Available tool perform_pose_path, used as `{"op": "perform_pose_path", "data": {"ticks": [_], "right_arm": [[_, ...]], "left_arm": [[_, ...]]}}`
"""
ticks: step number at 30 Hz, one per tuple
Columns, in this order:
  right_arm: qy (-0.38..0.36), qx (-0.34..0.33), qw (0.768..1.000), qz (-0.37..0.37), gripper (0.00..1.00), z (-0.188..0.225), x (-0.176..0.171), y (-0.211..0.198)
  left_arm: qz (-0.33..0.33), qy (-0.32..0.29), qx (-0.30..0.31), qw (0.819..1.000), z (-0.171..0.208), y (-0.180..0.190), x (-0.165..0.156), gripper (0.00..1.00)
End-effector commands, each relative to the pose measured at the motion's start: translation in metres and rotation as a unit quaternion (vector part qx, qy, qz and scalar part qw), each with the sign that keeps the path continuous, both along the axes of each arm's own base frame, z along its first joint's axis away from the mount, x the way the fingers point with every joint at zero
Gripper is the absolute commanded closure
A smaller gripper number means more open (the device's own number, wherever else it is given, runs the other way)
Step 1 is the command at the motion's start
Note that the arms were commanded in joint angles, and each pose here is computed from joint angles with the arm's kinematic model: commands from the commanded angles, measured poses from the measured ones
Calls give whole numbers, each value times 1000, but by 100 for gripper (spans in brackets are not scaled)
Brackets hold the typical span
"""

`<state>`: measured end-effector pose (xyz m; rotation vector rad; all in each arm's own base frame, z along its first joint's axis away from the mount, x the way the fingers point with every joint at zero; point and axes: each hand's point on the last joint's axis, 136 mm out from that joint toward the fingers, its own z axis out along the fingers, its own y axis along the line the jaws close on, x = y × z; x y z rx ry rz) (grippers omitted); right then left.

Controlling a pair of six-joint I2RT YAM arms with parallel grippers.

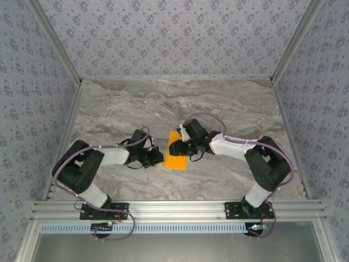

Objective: Fold a paper plane with a square sheet of paper (pick it up from the middle)

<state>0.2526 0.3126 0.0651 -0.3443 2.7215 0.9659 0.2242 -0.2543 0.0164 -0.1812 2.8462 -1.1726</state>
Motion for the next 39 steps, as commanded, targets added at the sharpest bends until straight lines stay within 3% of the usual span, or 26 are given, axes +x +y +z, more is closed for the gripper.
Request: {"op": "perform_pose_path", "data": {"ticks": [1,15,22,39], "right_arm": [[6,-101,994,-31,52,-27,1,-35],[53,-126,990,-22,59,-62,-4,-33],[62,-131,989,-23,59,-68,-7,-35],[75,-135,988,-20,59,-76,-11,-36]], "left_arm": [[-9,20,21,1000,-19,5,-13,100],[-33,-10,-26,999,10,-11,-10,99],[-45,-13,-15,999,11,-14,-10,97],[-45,-58,-48,996,34,-25,4,77]]}}
